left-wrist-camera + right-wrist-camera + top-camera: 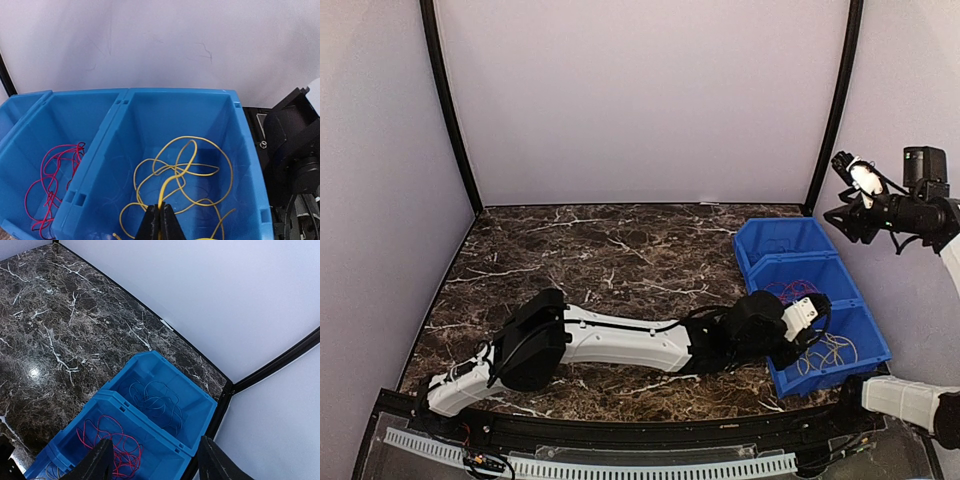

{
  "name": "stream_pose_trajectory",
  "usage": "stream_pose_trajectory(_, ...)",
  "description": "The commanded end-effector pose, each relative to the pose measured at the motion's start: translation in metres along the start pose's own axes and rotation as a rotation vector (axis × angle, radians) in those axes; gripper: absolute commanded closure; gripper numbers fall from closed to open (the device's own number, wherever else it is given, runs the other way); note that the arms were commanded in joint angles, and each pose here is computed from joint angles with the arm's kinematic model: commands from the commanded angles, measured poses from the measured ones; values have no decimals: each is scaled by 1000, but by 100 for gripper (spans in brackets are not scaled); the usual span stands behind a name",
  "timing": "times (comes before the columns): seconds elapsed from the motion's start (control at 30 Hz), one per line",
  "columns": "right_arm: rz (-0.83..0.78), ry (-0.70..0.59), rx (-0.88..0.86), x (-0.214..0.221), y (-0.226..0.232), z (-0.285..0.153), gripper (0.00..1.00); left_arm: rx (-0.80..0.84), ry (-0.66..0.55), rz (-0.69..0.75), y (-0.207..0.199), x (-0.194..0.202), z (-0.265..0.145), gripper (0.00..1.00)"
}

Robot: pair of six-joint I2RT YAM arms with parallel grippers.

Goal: Untangle the cables

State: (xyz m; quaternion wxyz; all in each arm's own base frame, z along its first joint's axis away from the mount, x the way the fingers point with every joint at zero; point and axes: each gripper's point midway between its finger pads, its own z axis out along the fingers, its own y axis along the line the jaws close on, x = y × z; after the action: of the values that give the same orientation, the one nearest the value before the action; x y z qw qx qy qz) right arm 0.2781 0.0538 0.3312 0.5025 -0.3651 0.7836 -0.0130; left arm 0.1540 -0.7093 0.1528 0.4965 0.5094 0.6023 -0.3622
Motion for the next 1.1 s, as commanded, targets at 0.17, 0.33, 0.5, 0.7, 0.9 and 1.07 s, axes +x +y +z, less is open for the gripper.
stream_pose_trajectory(0.17,36,-54,-49,-5,6,8,40,95,-24,-27,-17,-33,-12,80)
stream_pose_trajectory(0.33,51,-68,-87,-6,10,16,39,65,-25,-11,-11,-46,-29,66)
stream_pose_trajectory(0.5,64,-68,-133,-4,15,24,39,38,-38,-17,1,-59,-45,53)
stream_pose_trajectory(0.7,58,-63,-151,0,18,27,39,39,-1,-68,19,-60,-63,49)
stream_pose_trajectory(0.9,50,-67,-151,1,19,29,39,111,55,-155,24,-42,-75,71)
stream_pose_trajectory(1.07,36,-55,-154,6,21,30,38,52,174,-184,31,-10,-85,50)
